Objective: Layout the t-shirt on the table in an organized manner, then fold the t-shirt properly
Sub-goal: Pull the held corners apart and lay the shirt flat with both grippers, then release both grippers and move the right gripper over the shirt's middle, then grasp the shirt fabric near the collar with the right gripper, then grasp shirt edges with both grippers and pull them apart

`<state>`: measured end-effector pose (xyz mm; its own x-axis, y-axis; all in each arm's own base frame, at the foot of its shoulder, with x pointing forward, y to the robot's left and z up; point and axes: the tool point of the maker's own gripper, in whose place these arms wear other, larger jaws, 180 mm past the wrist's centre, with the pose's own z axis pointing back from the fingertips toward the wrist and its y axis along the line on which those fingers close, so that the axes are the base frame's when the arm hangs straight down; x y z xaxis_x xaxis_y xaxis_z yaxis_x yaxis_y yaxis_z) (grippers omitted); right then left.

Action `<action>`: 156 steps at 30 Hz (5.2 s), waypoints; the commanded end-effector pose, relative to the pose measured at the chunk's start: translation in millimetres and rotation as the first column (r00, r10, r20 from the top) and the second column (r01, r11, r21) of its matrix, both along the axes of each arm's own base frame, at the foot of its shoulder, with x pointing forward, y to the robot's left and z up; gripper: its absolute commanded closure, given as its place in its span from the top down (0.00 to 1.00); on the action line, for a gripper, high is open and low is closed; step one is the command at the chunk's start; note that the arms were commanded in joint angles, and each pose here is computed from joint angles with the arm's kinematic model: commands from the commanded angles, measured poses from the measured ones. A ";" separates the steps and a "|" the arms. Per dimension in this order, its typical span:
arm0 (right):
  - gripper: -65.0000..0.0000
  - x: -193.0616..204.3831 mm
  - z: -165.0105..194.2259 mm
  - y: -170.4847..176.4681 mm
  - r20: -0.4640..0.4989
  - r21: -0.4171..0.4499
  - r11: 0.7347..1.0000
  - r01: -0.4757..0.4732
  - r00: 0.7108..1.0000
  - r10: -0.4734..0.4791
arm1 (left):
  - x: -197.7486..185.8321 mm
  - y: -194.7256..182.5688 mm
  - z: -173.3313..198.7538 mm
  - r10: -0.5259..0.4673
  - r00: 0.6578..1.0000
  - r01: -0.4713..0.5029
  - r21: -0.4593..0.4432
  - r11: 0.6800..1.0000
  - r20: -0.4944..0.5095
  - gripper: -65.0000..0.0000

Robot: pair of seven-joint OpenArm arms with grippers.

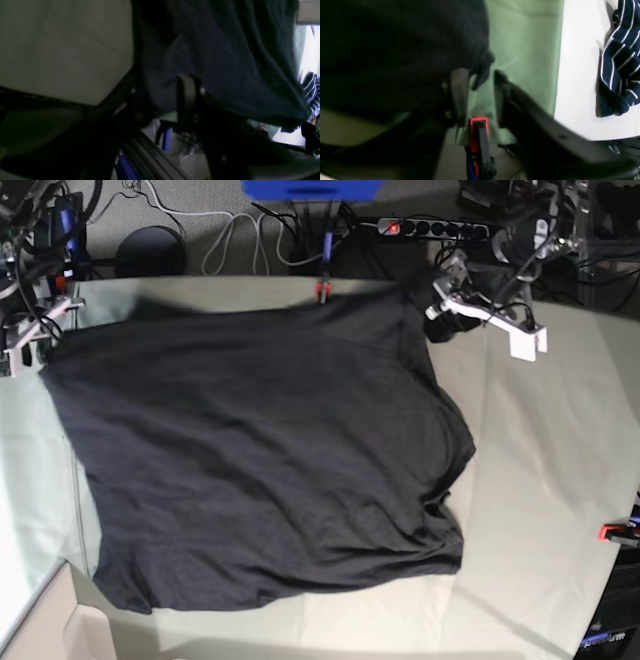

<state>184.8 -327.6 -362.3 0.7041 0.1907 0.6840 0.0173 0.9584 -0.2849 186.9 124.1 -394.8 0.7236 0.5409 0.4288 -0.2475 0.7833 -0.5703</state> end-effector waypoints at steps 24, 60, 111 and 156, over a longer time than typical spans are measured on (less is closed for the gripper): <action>0.52 38.7 4.3 171.7 0.147 0.245 0.933 -0.265 0.961 0.234 | 76.0 191.1 60.0 0.432 0.862 -0.474 0.118 0.873 0.265 0.34; 0.52 75.9 -57.9 457.0 0.084 0.484 0.402 -0.778 0.498 0.863 | 14.5 268.6 14.7 0.624 0.769 -0.639 0.196 0.744 0.138 0.34; 0.00 35.9 -101.3 475.9 -0.050 0.531 0.321 -0.784 0.349 0.936 | 30.9 267.6 20.7 0.628 0.761 -0.648 0.164 0.743 0.164 0.34; 0.00 21.8 -5.4 103.6 -0.100 0.005 0.903 -0.429 0.899 0.427 | 222.6 36.2 -5.2 0.277 0.955 -0.267 -0.101 0.958 0.106 0.35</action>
